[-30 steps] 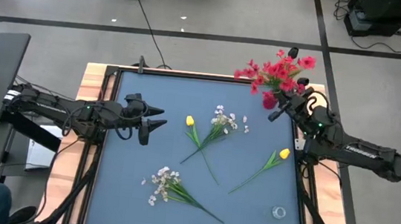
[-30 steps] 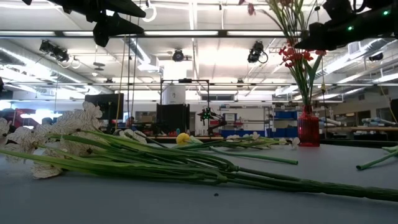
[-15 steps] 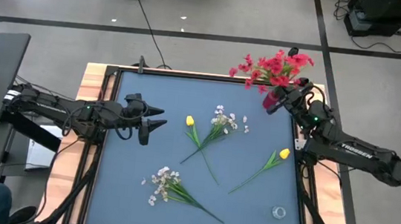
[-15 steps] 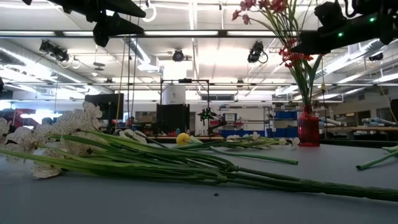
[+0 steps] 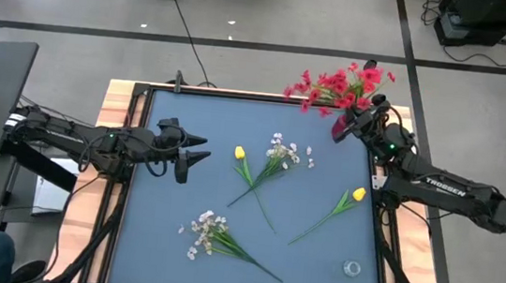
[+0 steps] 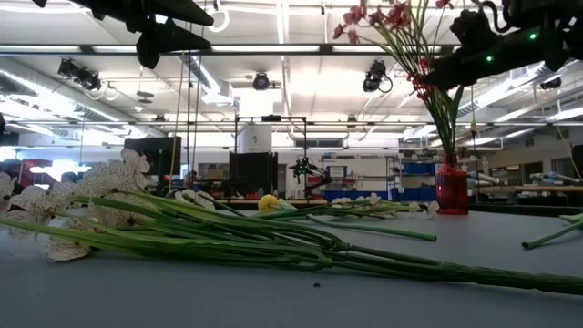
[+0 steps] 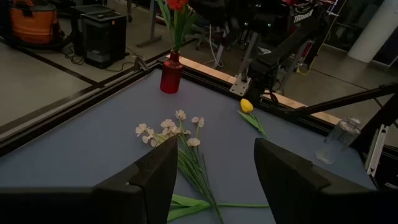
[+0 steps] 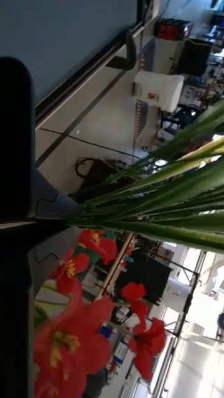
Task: Sort flowers into vase by color
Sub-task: Put the red flowers into the red glass vase
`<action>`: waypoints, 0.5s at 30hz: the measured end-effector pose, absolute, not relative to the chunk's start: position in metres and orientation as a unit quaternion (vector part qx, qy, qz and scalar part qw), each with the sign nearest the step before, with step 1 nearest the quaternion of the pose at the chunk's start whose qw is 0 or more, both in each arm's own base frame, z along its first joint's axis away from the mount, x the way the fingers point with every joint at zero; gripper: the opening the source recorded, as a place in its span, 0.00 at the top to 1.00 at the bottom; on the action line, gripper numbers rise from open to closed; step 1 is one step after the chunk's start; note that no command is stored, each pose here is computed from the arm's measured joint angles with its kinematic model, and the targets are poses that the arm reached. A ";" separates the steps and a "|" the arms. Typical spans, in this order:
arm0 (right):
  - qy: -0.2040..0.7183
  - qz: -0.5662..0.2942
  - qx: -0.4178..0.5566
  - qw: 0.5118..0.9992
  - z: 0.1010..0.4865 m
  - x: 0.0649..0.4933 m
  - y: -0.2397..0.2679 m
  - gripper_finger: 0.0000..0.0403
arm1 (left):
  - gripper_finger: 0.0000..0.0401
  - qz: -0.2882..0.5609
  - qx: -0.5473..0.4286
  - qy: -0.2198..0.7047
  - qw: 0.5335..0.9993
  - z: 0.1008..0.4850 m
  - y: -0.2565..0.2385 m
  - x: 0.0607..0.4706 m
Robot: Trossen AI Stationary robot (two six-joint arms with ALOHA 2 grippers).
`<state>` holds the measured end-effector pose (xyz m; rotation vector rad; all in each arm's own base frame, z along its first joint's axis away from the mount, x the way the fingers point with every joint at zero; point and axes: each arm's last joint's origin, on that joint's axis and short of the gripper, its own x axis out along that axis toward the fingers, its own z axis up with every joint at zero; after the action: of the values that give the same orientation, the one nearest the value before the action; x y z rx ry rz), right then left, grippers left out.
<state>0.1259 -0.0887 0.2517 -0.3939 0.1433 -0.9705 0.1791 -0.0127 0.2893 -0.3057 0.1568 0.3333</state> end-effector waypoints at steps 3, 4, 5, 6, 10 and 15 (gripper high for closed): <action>0.076 -0.468 -0.191 0.859 0.251 0.125 -0.089 0.98 | 0.46 0.165 -0.151 0.078 0.972 0.289 -0.013 0.179; 0.080 -0.469 -0.194 0.858 0.251 0.125 -0.089 0.98 | 0.46 0.165 -0.151 0.078 0.972 0.289 -0.013 0.179; 0.082 -0.470 -0.195 0.857 0.250 0.125 -0.089 0.98 | 0.46 0.165 -0.151 0.077 0.972 0.289 -0.013 0.179; 0.083 -0.470 -0.195 0.857 0.250 0.125 -0.089 0.98 | 0.46 0.165 -0.151 0.078 0.972 0.289 -0.013 0.179; 0.090 -0.476 -0.183 0.855 0.248 0.125 -0.089 0.98 | 0.46 0.165 -0.151 0.078 0.972 0.289 -0.013 0.179; 0.105 -0.487 -0.155 0.853 0.242 0.126 -0.092 0.98 | 0.46 0.165 -0.151 0.077 0.972 0.289 -0.013 0.179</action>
<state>0.1262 -0.0917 0.2421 -0.3257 0.2216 -1.0250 0.1791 -0.0126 0.2894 -0.3059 0.1562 0.3332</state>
